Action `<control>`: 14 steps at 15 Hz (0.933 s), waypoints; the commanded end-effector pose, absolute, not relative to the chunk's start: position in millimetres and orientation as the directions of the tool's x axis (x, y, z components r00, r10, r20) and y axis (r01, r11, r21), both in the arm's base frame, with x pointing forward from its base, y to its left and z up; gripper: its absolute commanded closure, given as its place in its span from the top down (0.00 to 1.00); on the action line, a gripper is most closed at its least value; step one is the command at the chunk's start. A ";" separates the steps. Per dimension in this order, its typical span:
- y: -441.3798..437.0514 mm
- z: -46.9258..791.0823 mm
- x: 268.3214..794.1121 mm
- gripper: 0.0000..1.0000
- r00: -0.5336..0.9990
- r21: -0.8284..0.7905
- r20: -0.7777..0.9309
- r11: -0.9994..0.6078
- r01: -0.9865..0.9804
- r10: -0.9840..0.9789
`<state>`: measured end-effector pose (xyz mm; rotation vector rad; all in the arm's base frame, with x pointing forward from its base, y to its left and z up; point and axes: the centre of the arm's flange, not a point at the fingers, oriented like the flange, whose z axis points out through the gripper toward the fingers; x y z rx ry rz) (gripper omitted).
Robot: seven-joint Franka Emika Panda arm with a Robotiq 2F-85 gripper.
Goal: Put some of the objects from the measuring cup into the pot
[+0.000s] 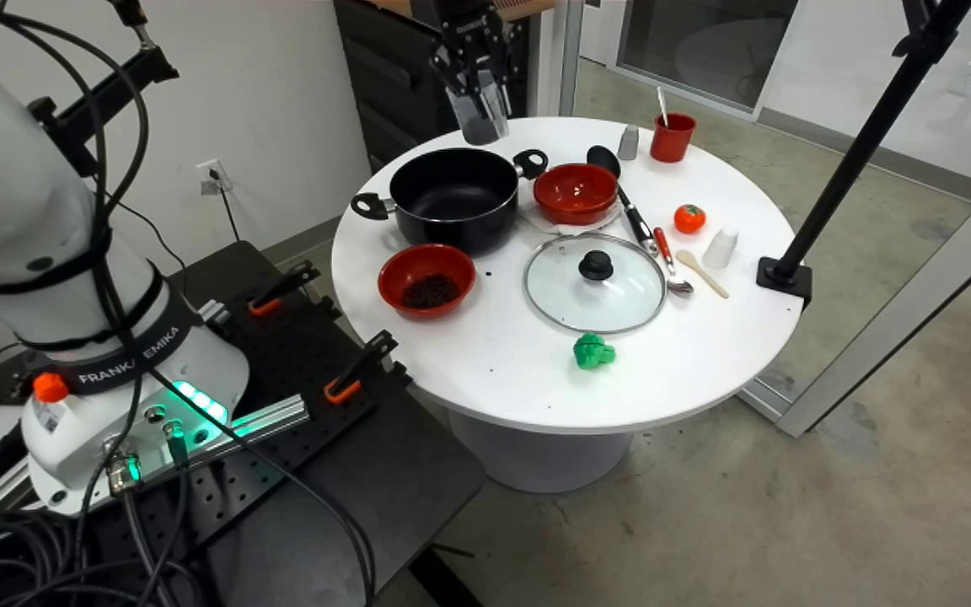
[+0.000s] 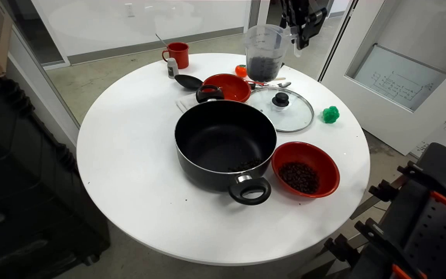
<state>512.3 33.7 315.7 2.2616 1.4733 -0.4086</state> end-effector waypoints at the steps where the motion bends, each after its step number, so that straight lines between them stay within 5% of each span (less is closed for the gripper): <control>1: 41.8 308.1 531.1 0.06 0.428 0.207 -0.527 -0.378 0.902 0.734; 14: 79.9 301.3 544.2 0.06 0.350 0.310 -0.748 -0.170 0.936 0.563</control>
